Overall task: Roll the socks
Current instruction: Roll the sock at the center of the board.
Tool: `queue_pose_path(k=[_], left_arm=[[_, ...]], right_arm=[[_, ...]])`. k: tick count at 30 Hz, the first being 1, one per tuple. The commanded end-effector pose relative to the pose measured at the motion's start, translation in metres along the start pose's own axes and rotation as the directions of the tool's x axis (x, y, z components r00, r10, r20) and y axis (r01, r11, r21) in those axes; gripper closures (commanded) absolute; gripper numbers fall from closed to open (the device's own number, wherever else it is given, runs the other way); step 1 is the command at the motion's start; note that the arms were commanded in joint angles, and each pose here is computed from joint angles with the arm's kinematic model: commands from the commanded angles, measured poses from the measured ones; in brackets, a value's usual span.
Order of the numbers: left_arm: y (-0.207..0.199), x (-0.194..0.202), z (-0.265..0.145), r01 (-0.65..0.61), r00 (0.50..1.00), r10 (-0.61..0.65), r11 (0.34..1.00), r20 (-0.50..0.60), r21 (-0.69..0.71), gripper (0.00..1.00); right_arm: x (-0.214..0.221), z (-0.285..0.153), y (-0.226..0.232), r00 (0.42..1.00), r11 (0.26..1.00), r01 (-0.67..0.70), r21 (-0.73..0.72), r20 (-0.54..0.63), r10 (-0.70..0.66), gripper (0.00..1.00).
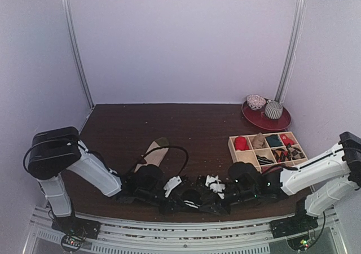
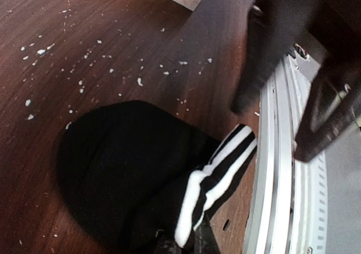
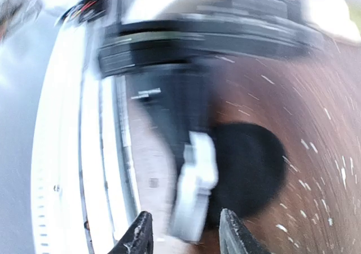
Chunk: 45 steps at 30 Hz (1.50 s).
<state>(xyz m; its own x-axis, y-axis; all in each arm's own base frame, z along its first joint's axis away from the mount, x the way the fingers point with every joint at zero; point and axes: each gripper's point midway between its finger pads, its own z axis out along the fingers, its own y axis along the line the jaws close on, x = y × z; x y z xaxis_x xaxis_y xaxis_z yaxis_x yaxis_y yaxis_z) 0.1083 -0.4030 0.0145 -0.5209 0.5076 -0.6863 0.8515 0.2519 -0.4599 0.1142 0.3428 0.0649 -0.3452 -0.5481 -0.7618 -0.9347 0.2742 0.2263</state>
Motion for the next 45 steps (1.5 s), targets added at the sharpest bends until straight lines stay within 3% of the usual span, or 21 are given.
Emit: queue_pose_path(k=[1,6,12,18,20,24,26,30,35,45], left_arm=[[0.037,0.125,-0.012,0.228,0.895,-0.280,0.956,-0.346,-0.184,1.00],[0.040,0.133,-0.014,0.238,0.885,-0.296,0.951,-0.360,-0.197,1.00],[0.040,0.139,-0.014,0.246,0.878,-0.302,0.950,-0.372,-0.192,1.00],[0.039,0.139,-0.013,0.241,0.880,-0.291,0.955,-0.374,-0.175,1.00],[0.040,0.140,-0.012,0.244,0.879,-0.292,0.955,-0.377,-0.170,1.00],[0.040,0.141,-0.010,0.245,0.878,-0.290,0.956,-0.382,-0.162,1.00],[0.040,0.142,-0.010,0.245,0.876,-0.289,0.956,-0.385,-0.162,1.00],[0.040,0.142,-0.010,0.242,0.877,-0.287,0.957,-0.385,-0.161,1.00],[0.041,0.142,-0.011,0.243,0.878,-0.288,0.956,-0.383,-0.163,1.00],[0.039,0.140,-0.012,0.236,0.884,-0.277,0.960,-0.376,-0.152,1.00]], right_arm=[[-0.008,0.000,-0.004,0.937,0.909,0.335,0.249,0.019,-0.350,0.59],[0.007,0.017,-0.002,0.888,0.847,0.457,0.270,-0.088,-0.451,0.58],[0.015,0.030,-0.014,0.870,0.805,0.492,0.331,-0.155,-0.468,0.59],[0.017,0.034,-0.021,0.881,0.804,0.473,0.361,-0.178,-0.438,0.75],[0.015,0.031,-0.021,0.887,0.808,0.460,0.369,-0.164,-0.431,0.76],[0.012,0.022,-0.026,0.888,0.790,0.456,0.410,-0.155,-0.432,0.62],[0.010,0.021,-0.022,0.885,0.794,0.461,0.397,-0.141,-0.443,0.50],[0.001,0.018,-0.009,0.871,0.789,0.483,0.381,-0.109,-0.480,0.48],[-0.004,0.019,0.000,0.861,0.788,0.495,0.367,-0.087,-0.501,0.56],[0.021,0.038,-0.016,0.884,0.806,0.467,0.364,-0.189,-0.427,0.72]])
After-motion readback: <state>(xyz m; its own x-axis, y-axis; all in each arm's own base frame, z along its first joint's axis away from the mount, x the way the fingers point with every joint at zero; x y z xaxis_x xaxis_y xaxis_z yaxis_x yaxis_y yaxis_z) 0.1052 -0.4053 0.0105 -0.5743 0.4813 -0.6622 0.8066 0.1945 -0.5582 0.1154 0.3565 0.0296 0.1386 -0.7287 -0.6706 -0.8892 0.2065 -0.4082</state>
